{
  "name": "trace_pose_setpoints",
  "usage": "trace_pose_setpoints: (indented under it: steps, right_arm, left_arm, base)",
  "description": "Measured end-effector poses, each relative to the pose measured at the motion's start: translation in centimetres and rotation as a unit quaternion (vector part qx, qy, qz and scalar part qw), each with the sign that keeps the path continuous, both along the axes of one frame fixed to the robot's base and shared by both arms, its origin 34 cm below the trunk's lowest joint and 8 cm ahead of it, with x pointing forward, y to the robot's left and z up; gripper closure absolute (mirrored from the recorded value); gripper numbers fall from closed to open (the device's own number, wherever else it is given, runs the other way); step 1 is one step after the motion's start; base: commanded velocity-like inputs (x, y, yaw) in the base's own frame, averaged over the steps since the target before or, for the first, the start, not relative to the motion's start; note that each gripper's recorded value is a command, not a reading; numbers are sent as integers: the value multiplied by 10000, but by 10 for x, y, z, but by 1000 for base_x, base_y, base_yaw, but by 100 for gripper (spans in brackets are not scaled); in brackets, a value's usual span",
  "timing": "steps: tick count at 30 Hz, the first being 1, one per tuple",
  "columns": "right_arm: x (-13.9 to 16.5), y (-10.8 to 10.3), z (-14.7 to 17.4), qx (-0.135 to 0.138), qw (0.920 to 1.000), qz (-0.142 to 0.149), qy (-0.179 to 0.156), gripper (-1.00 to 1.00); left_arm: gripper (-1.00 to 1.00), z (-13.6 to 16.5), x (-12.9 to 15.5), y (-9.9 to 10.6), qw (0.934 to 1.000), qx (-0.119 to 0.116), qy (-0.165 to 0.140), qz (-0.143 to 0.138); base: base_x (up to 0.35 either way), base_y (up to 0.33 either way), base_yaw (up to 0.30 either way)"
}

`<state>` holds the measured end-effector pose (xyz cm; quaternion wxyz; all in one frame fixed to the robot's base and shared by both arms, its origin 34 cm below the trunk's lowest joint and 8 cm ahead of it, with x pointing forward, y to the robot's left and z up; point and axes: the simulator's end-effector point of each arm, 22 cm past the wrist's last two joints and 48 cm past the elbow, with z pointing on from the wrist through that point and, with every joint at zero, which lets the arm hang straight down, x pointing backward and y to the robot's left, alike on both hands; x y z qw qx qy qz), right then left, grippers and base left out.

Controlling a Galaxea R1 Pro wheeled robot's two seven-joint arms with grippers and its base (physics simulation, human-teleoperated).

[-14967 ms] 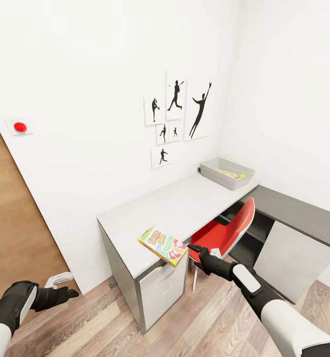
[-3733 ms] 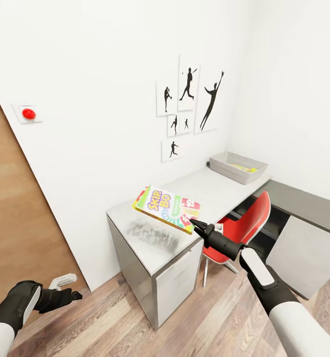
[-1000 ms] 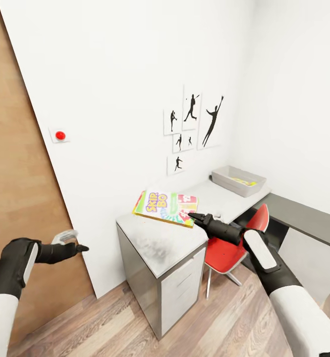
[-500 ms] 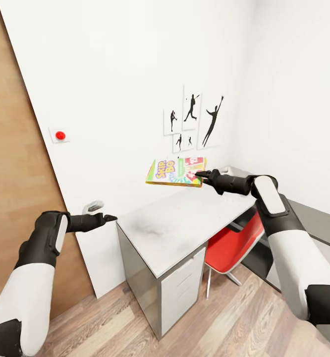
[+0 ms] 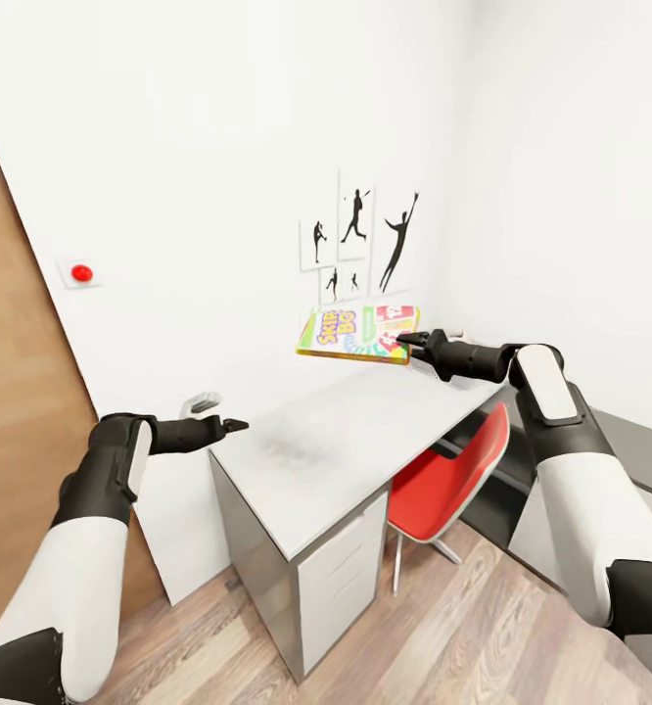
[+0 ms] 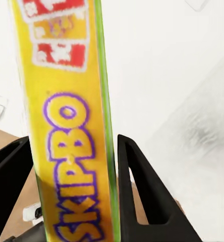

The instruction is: Put all the toys in the child's room - the three board games (two on the bed and one on the table), the two jigsaw puzzles on the table, and the tennis ball on the table - inside the toy box on the table in the child's room.

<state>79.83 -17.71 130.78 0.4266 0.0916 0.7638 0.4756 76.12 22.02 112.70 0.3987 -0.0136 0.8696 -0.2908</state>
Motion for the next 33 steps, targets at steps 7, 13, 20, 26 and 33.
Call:
trace_pose_setpoints:
  steps: [7,13,20,26,33]
  right_arm:
    - [-1,1,6,-5,10000,3,-60,100]
    - [-1,1,7,-19,10000,-1,-64,100]
    - [-1,1,10,-18,10000,-2,-95,100]
    - [-2,3,10,-8,10000,11,-93,100]
    - [-2,3,13,-21,9999,6,-121,100]
  left_arm:
    - [-100,14,1,3,9999,32,-161,34]
    - [-100,17,1,3,9998,29,-198,38]
    - [-100,21,2,2,9997,22,-227,31]
    - [-100,22,1,2,9997,19,-230,31]
    - [-100,23,2,2,9997,20,-237,31]
  base:
    - [197,-137,-71]
    - [250,-162,-2]
    - [137,-272,-162]
    - [25,-341,-58]
    - [81,-345,21]
